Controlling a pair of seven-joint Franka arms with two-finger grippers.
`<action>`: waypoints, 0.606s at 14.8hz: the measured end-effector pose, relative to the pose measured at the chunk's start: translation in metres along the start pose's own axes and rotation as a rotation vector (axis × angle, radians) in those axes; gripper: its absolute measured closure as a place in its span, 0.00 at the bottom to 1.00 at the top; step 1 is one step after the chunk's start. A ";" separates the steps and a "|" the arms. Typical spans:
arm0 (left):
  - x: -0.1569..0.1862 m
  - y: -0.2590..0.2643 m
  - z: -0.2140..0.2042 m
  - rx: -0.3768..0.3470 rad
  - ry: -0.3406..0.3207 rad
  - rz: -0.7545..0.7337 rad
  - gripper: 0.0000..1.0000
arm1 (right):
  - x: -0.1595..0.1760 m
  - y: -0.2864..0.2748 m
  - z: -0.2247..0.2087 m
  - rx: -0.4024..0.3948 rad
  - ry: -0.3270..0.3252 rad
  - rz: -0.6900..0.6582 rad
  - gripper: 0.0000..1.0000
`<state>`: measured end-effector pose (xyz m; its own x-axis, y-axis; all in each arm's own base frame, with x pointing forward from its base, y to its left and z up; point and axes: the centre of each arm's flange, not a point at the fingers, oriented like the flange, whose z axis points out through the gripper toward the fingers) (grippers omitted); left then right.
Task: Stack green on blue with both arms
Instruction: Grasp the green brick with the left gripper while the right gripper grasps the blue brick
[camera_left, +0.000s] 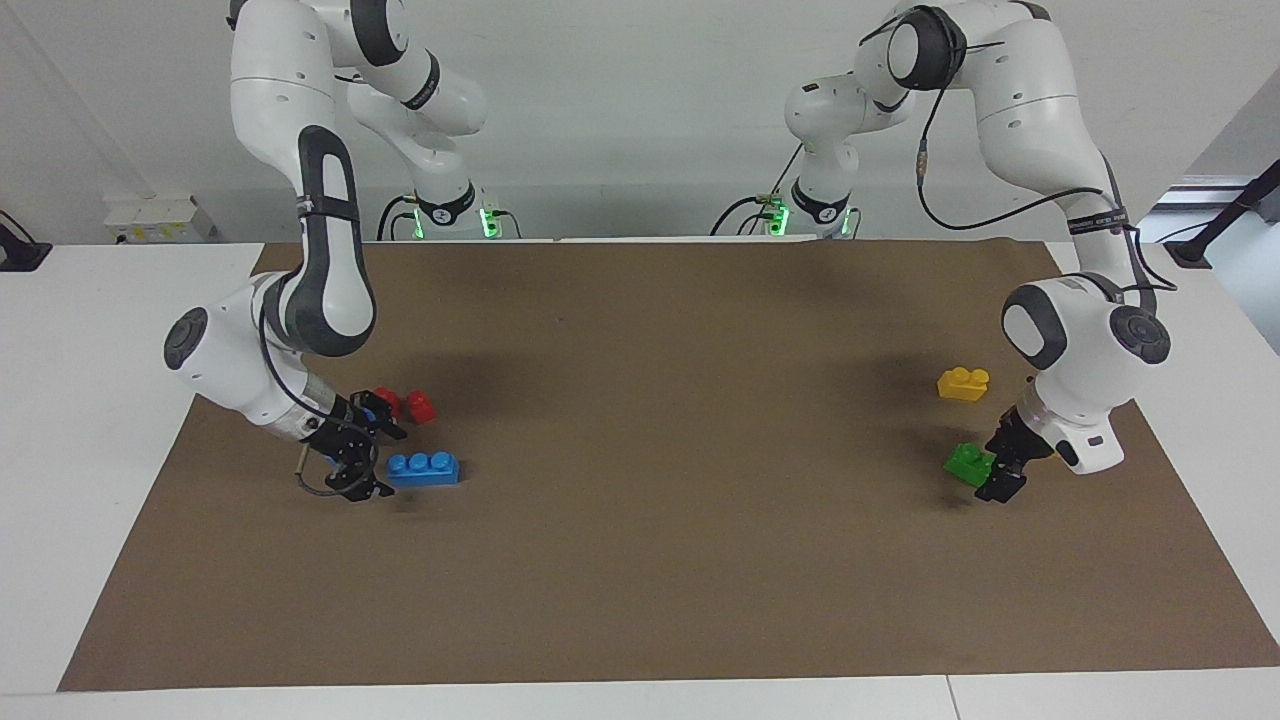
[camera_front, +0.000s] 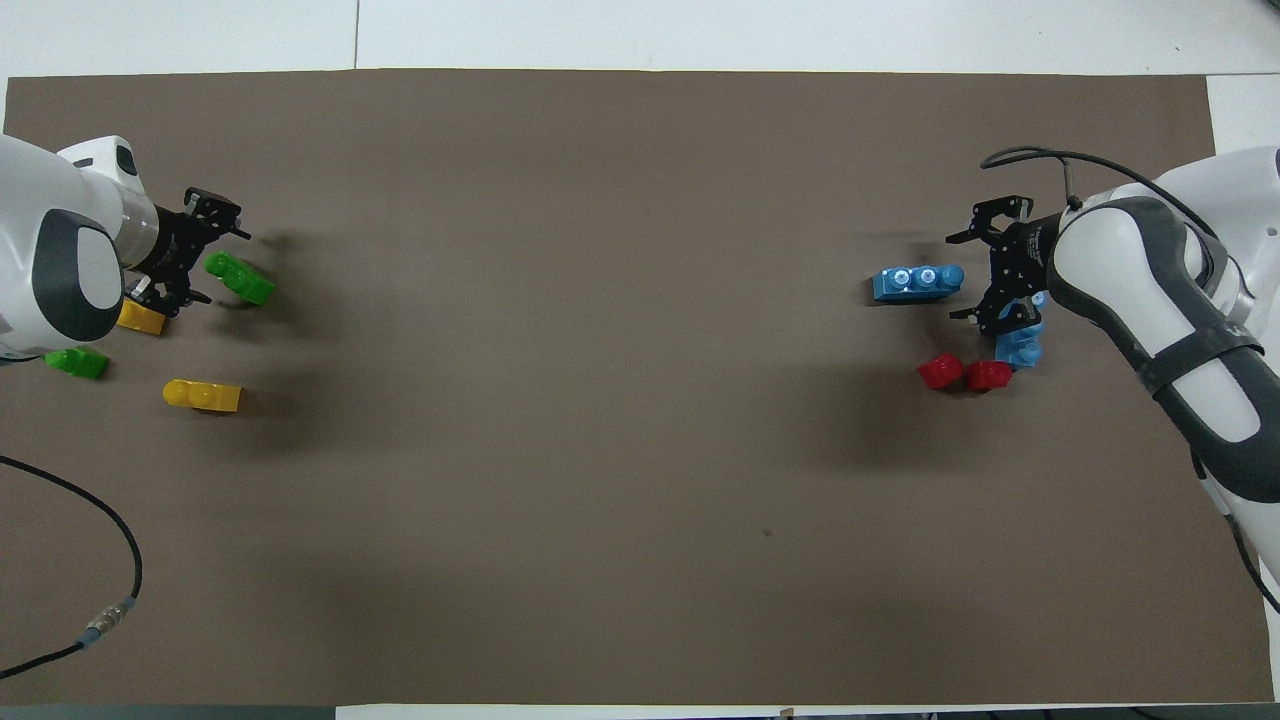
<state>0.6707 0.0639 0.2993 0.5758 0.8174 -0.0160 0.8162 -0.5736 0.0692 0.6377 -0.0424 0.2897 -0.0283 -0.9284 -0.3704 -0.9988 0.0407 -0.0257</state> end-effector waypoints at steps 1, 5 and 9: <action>-0.001 -0.001 0.001 0.001 -0.001 0.000 0.00 | 0.001 0.001 0.003 0.005 0.005 0.002 0.00; -0.003 0.000 0.001 0.003 -0.004 0.004 0.00 | -0.003 0.003 0.009 0.004 0.008 -0.005 0.29; -0.005 0.001 0.000 0.000 -0.003 0.006 0.00 | -0.004 0.003 0.009 0.003 0.008 -0.022 0.66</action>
<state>0.6691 0.0593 0.2991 0.5811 0.8136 -0.0186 0.8126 -0.5788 0.0689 0.6352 -0.0347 0.2825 -0.0070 -0.9320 -0.3625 -0.9991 0.0217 -0.0365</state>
